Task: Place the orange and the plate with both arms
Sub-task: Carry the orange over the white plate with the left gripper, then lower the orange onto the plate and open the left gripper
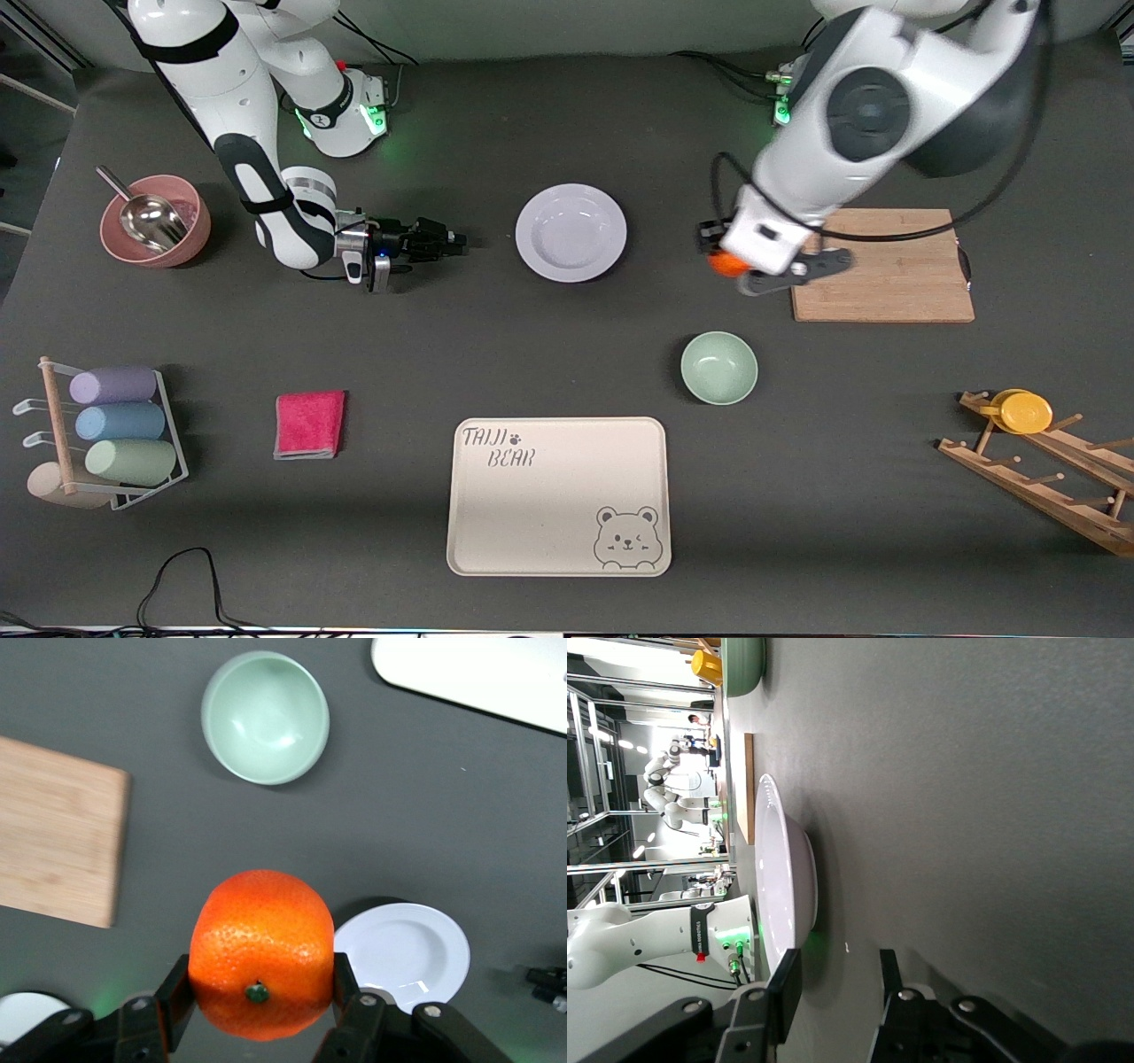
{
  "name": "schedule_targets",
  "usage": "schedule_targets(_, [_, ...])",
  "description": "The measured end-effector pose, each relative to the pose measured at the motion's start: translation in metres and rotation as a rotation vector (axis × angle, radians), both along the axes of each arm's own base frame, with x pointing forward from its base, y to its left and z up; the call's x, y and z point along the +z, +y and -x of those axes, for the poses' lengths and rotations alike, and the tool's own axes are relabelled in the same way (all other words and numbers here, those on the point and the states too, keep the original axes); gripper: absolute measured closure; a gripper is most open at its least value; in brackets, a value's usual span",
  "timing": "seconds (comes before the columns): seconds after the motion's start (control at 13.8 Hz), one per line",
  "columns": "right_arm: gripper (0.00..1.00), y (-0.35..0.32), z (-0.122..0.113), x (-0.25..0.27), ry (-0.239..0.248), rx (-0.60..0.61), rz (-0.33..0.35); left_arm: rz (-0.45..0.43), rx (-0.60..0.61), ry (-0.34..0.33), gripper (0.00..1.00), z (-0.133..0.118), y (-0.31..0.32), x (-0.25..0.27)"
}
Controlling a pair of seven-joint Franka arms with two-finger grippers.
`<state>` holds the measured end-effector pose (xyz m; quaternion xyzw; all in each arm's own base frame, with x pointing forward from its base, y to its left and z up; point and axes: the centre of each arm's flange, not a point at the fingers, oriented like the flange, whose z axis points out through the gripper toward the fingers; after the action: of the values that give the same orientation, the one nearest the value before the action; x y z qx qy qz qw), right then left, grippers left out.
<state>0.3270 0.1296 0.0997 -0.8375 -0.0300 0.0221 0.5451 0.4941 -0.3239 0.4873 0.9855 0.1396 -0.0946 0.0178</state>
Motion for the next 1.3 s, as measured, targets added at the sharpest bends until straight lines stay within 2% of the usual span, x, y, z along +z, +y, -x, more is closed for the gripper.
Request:
schedule_targets(0.29, [0.57, 0.001, 0.0, 0.0, 0.001, 0.0, -0.008, 0.009, 0.054, -0.007, 0.35, 0.047, -0.076, -0.076])
schedule_targets(0.51, [0.57, 0.001, 0.0, 0.0, 0.001, 0.001, -0.008, 0.031, 0.044, 0.004, 0.35, 0.078, -0.118, -0.133])
schedule_targets(0.8, [0.57, 0.001, 0.0, -0.001, 0.003, 0.001, -0.01, 0.064, -0.004, -0.002, 0.35, 0.117, -0.145, -0.191])
schedule_targets(0.94, [0.57, 0.004, 0.0, -0.001, 0.008, 0.004, -0.027, 0.07, 0.011, -0.01, 0.35, 0.136, -0.152, -0.209])
schedule_targets(1.3, [0.57, 0.005, 0.0, -0.004, 0.014, 0.008, -0.04, 0.052, 0.027, -0.052, 0.35, 0.167, -0.175, -0.248])
